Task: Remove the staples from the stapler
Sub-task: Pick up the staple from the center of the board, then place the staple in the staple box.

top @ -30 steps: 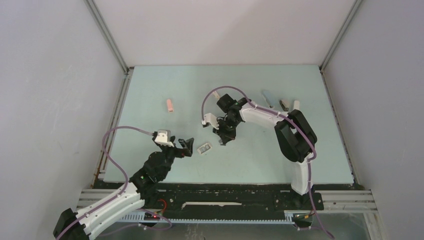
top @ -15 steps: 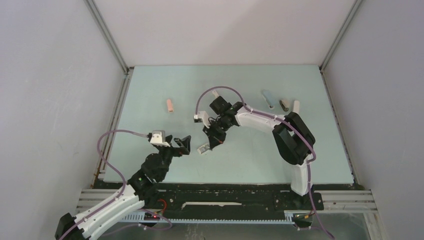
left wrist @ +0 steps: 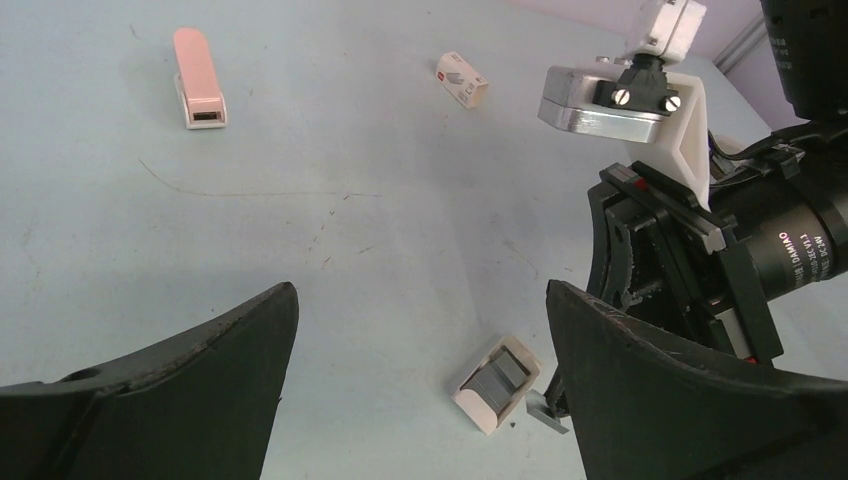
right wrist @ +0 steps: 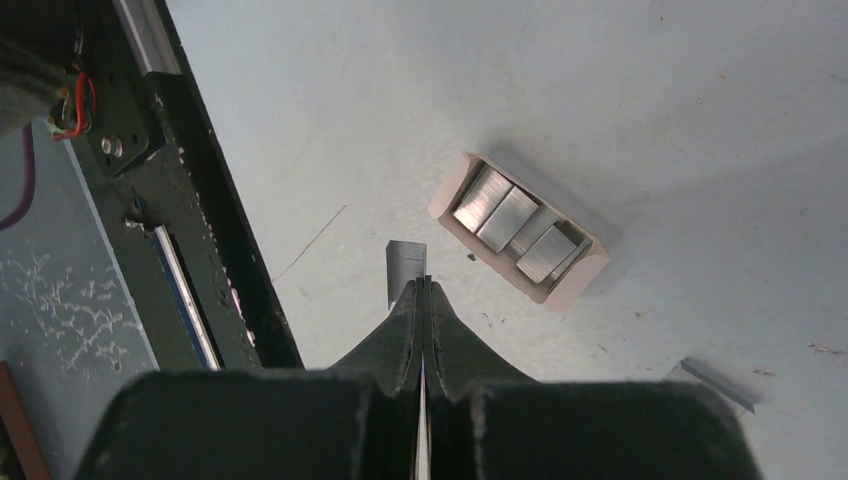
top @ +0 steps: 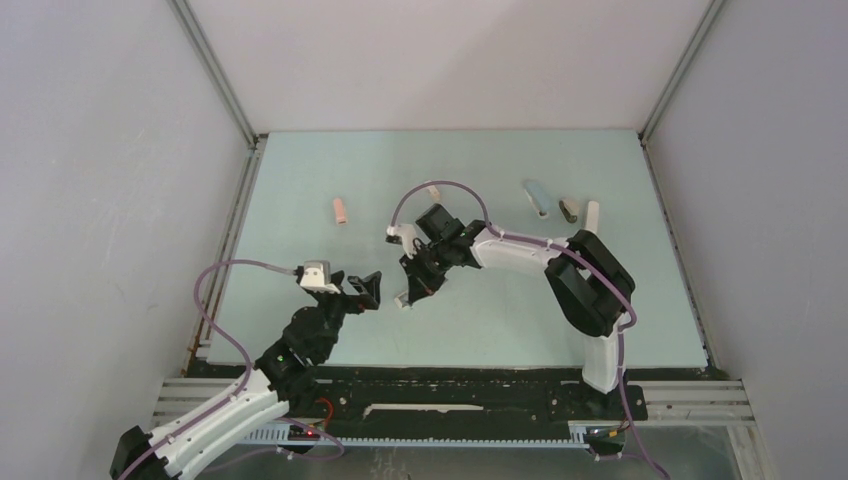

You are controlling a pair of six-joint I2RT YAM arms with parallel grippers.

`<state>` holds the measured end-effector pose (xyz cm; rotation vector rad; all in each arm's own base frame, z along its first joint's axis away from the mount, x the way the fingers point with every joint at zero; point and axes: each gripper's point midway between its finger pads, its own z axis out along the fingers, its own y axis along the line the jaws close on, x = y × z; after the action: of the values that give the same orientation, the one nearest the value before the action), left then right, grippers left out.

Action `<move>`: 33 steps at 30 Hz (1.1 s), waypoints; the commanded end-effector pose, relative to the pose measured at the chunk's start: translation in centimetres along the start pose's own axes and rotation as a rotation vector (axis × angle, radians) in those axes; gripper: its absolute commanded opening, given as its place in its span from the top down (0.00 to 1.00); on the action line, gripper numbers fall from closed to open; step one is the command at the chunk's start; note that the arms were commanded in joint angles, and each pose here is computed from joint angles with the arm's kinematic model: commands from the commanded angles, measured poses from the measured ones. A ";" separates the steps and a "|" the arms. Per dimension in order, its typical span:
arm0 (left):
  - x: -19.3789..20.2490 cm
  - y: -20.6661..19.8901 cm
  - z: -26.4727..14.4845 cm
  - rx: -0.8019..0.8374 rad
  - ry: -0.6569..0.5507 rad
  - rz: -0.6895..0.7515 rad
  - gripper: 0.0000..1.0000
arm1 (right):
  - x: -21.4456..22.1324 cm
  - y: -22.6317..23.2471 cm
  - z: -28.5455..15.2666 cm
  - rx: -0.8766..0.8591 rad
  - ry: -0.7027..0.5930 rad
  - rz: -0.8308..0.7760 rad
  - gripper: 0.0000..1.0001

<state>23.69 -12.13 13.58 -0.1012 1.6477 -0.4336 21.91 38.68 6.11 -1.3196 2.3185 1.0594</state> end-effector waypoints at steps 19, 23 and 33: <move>0.6 1.1 0.0 -0.044 -0.007 -0.007 0.00 | -3.5 -1.1 -1.2 0.202 -0.184 0.204 1.00; 0.6 1.1 0.0 -0.041 -0.007 -0.008 0.00 | -3.3 -1.8 -0.9 0.262 -0.190 0.236 1.00; 0.6 1.1 0.0 -0.042 -0.008 -0.008 0.00 | -2.4 -3.0 -0.1 0.408 -0.176 0.258 1.00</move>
<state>23.61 -11.87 12.82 -0.1026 1.6622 -0.4176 25.37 38.92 5.90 -0.8229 2.4525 0.7649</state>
